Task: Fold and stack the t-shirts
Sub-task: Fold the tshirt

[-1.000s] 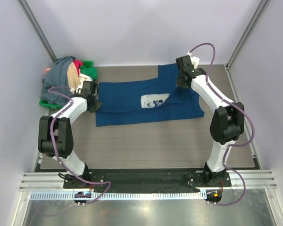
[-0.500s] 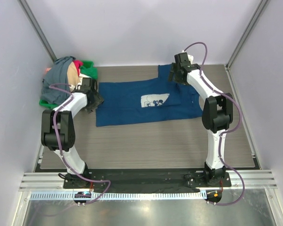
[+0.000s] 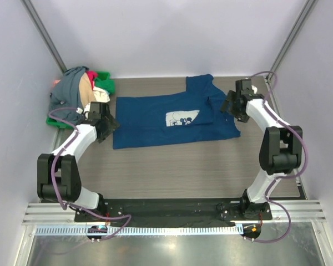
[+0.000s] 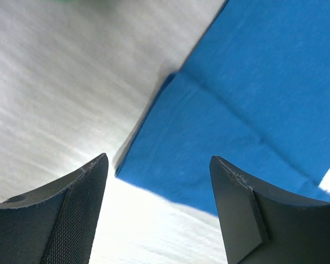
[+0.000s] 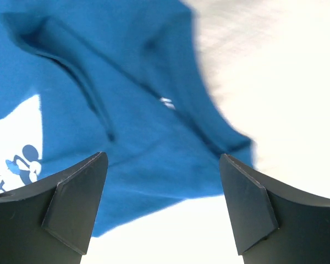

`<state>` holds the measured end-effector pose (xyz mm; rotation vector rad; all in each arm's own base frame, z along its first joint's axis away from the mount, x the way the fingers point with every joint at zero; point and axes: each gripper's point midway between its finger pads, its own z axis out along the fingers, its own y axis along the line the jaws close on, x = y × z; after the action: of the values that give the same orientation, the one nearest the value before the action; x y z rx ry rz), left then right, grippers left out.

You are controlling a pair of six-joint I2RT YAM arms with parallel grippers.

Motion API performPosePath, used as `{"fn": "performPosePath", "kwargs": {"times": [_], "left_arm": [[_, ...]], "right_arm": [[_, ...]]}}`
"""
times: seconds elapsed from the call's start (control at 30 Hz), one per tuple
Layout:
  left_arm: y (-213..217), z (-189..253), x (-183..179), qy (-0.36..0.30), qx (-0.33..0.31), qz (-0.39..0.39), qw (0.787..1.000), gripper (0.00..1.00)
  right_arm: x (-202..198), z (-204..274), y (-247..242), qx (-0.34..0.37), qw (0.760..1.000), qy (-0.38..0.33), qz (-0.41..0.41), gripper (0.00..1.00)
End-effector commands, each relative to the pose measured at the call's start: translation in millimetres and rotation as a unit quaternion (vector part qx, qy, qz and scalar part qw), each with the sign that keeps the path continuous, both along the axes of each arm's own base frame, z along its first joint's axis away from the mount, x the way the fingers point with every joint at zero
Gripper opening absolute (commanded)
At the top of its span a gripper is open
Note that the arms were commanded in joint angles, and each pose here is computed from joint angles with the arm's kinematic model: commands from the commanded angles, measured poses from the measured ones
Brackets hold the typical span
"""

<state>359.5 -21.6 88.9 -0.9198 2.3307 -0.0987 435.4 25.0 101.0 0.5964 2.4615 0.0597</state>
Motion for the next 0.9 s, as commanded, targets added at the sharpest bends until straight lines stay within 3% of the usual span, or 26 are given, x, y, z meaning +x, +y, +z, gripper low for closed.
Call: {"fn": "performPosePath", "kwargs": {"times": [0.0,0.23,0.87], "left_arm": [[-3,0,-7,-0.021,-0.019,0.002,1.0,0.76],[-13,-11,-27,-0.02,-0.045,-0.011,0.999,0.76],[-25,-46,-48,-0.008,-0.062,-0.029,0.998,0.76]], "right_arm": [[-13,15,-5,0.034,0.998,-0.04,-0.023,0.88],[-46,4,-14,0.1,0.993,-0.049,-0.038,0.87],[-77,-44,-2,0.151,0.987,-0.026,-0.04,0.85]]}}
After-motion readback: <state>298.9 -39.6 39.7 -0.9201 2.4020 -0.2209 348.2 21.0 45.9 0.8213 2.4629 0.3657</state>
